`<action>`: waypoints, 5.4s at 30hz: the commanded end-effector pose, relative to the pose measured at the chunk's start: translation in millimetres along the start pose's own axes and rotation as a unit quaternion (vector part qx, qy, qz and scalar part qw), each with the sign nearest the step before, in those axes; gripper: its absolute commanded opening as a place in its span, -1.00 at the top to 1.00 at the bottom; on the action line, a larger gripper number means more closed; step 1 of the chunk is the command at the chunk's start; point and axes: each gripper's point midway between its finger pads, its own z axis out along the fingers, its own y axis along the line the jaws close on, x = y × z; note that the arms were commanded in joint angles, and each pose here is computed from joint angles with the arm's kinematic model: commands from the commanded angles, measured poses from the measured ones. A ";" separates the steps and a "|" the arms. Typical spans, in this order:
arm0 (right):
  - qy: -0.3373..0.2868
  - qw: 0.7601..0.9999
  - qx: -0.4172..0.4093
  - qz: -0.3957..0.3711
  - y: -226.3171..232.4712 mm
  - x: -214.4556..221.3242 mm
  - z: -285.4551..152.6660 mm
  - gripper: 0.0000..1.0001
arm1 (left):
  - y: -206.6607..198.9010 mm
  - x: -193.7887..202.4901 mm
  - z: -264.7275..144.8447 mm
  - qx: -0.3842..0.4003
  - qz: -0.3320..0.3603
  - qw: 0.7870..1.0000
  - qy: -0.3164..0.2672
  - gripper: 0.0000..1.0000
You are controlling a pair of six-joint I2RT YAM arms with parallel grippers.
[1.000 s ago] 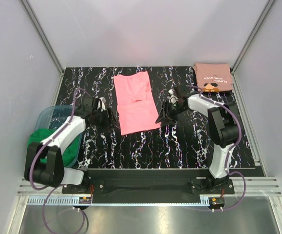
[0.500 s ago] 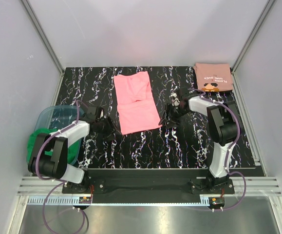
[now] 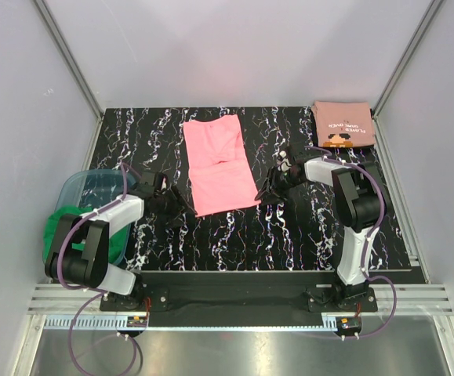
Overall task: Fold and stack the t-shirts
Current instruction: Fold the tshirt
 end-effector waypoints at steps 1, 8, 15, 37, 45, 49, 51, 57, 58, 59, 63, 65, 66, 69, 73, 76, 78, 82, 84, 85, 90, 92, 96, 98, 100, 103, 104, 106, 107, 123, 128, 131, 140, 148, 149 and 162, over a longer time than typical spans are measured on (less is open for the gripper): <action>-0.004 0.999 0.036 0.006 -28.6 -0.4 16.6 0.13 | 0.7 -5.6 -0.5 -0.002 -0.011 1.000 -0.019 -0.29; 0.000 0.999 0.035 0.013 -31.2 -1.7 22.5 0.36 | 1.6 -3.9 7.8 -0.004 -0.026 1.000 -0.004 -0.30; -0.002 0.999 0.039 0.017 -30.1 -2.0 19.8 0.94 | 9.2 -2.5 20.6 -0.013 -0.058 0.998 0.000 -0.25; -0.009 0.999 0.027 0.017 -20.0 -3.4 14.3 1.00 | 45.6 6.6 46.7 -0.127 -0.106 0.986 -0.003 0.04; -0.006 1.000 0.028 0.013 -19.8 -2.5 14.8 1.00 | 41.6 0.5 55.3 -0.117 -0.078 0.990 -0.001 0.56; -0.006 0.999 0.033 -0.002 -17.5 -1.3 14.5 1.00 | 35.9 -7.6 52.9 -0.109 -0.043 0.993 -0.011 1.00; -0.015 0.999 0.034 -0.014 -13.2 -2.8 12.1 1.00 | 34.4 -7.7 50.0 -0.104 -0.019 0.994 -0.012 1.00; -0.020 0.997 0.043 -0.055 -2.6 16.0 5.0 1.00 | 34.3 11.7 29.6 -0.103 0.060 0.993 -0.008 1.00; -0.016 0.997 0.047 -0.061 -1.5 24.4 6.1 1.00 | 42.3 22.1 26.6 -0.110 0.067 0.992 0.001 1.00; -0.017 0.996 0.053 -0.063 -5.6 33.8 2.9 1.00 | 36.9 26.5 19.8 -0.099 0.082 0.992 -0.004 1.00; -0.024 0.996 0.057 -0.064 -12.0 65.7 -7.6 1.00 | 44.7 48.7 1.5 -0.091 0.096 0.991 -0.008 1.00; -0.025 0.996 0.060 -0.066 -15.5 88.6 -15.5 1.00 | 45.7 62.3 -8.9 -0.077 0.102 0.992 -0.010 1.00; -0.027 0.995 0.061 -0.068 -16.7 96.1 -18.2 1.00 | 45.9 65.5 -12.7 -0.074 0.106 0.991 -0.016 1.00; -0.024 0.995 0.058 -0.075 -18.8 132.4 -27.3 1.00 | 51.5 87.2 -23.3 -0.065 0.118 0.991 -0.013 1.00; -0.041 0.996 0.039 -0.074 -16.7 172.8 -48.1 1.00 | 57.1 113.5 -43.8 -0.052 0.116 0.992 -0.008 1.00; -0.044 0.996 0.036 -0.062 -23.2 193.7 -60.6 1.00 | 54.1 125.9 -61.1 -0.027 0.112 0.993 -0.009 1.00; -0.043 0.997 0.042 -0.050 -28.2 201.0 -67.0 1.00 | 56.5 131.8 -68.7 -0.024 0.111 0.994 -0.005 1.00; -0.057 0.996 0.035 -0.054 -17.5 201.4 -80.6 1.00 | 34.3 133.0 -83.3 0.012 0.123 0.992 -0.002 1.00; -0.068 0.995 0.035 -0.062 -7.0 194.5 -87.4 1.00 | 28.4 130.2 -87.9 -0.001 0.133 0.991 0.000 1.00; -0.068 0.995 0.041 -0.064 -4.3 191.3 -88.5 1.00 | 24.5 126.7 -91.0 -0.004 0.147 0.989 -0.004 1.00; -0.126 0.985 0.057 -0.103 37.8 151.3 -114.1 1.00 | -36.0 90.0 -128.5 -0.005 0.191 0.980 -0.060 1.00; -0.135 0.983 0.063 -0.109 59.0 132.0 -120.7 1.00 | -49.6 73.8 -133.2 -0.013 0.203 0.976 -0.071 1.00; -0.153 0.979 0.068 -0.117 82.1 85.6 -127.9 1.00 | -88.3 27.8 -135.0 -0.019 0.214 0.973 -0.081 1.00; -0.158 0.979 0.063 -0.114 92.9 60.4 -128.1 1.00 | -93.6 3.3 -133.8 -0.017 0.214 0.973 -0.083 1.00; -0.164 0.978 0.056 -0.119 101.0 32.9 -127.7 1.00 | -105.1 -25.4 -123.9 -0.012 0.216 0.972 -0.091 1.00; -0.174 0.975 0.052 -0.131 112.7 -0.7 -125.5 1.00 | -131.1 -48.6 -117.5 0.010 0.239 0.967 -0.088 1.00; -0.171 0.975 0.054 -0.130 113.4 -7.0 -123.9 1.00 | -130.9 -57.4 -99.6 0.001 0.235 0.969 -0.070 1.00; -0.167 0.976 0.052 -0.131 115.6 -28.5 -119.3 1.00 | -150.2 -68.7 -93.6 0.026 0.247 0.967 -0.060 1.00; -0.167 0.976 0.051 -0.130 115.7 -35.1 -116.6 1.00 | -152.1 -71.4 -78.0 0.029 0.245 0.968 -0.039 1.00; -0.169 0.977 -0.027 -0.126 84.4 -178.3 -34.0 0.94 | -176.0 -198.5 23.3 0.141 0.183 0.972 -0.049 0.77; -0.172 0.977 -0.027 -0.120 70.7 -229.4 -21.3 0.21 | -159.7 -250.5 38.8 0.131 0.132 0.980 -0.072 0.60; -0.190 0.973 -0.003 -0.128 78.3 -245.4 -41.3 -0.23 | -158.5 -257.6 8.5 0.100 0.140 0.979 -0.113 0.23; -0.169 0.975 -0.034 -0.137 98.9 -202.6 -74.9 -0.47 | -177.9 -193.2 -18.7 0.157 0.210 0.963 -0.071 -0.18; -0.165 0.974 -0.036 -0.152 91.9 -203.1 -56.1 -0.44 | -154.0 -205.3 22.1 0.070 0.221 0.969 -0.079 -0.15; -0.163 0.974 -0.040 -0.152 92.9 -203.6 -53.9 -0.41 | -151.3 -206.7 24.7 0.061 0.218 0.971 -0.080 -0.15; -0.150 0.979 -0.008 -0.138 73.8 -199.7 -16.6 -0.04 | -137.7 -220.7 66.2 0.019 0.219 0.972 -0.087 -0.03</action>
